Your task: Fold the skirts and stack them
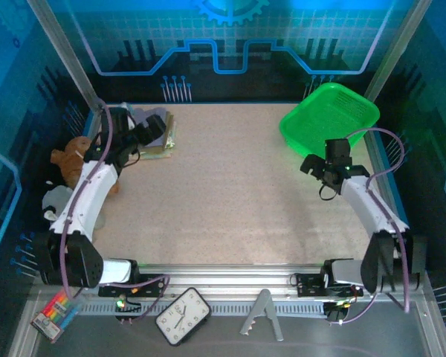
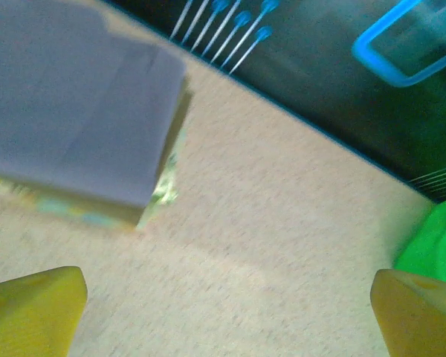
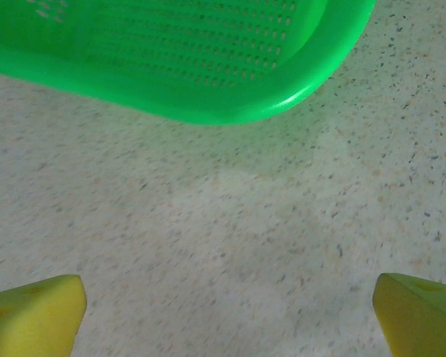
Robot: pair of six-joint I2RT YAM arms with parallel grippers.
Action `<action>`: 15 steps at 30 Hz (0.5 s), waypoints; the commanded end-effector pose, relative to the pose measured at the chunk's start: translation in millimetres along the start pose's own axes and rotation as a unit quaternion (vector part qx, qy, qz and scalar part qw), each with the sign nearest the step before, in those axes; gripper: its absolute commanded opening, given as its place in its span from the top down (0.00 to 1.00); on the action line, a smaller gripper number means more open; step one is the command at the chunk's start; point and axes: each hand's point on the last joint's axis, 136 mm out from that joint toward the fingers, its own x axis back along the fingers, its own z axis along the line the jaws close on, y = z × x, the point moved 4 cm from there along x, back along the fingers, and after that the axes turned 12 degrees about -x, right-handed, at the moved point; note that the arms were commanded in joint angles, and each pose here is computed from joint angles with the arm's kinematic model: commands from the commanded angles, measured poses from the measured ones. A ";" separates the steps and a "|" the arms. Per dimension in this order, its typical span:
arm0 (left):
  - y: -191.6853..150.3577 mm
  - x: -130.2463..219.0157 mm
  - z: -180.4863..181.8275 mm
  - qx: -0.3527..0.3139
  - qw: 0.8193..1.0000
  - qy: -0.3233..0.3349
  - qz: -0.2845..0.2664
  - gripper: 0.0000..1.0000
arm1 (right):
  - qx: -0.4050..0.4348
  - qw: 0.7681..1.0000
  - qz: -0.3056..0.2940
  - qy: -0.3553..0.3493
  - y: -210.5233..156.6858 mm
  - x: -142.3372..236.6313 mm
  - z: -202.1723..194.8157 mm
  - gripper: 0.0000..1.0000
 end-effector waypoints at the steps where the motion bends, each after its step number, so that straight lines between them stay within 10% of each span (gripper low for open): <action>1: -34.5 15.8 36.4 0.013 0.997 0.077 -0.001 0.01 | 0.072 0.996 -0.013 0.043 8.7 -12.7 12.0 0.00; 7: -84.0 33.7 103.6 -0.083 0.969 0.222 -0.061 0.01 | 0.181 0.980 -0.040 0.069 -5.8 -37.3 8.5 0.00; 15: -116.6 -24.1 115.5 -0.146 0.973 0.175 -0.022 0.01 | 0.259 0.953 -0.103 0.115 -10.1 -54.5 26.3 0.00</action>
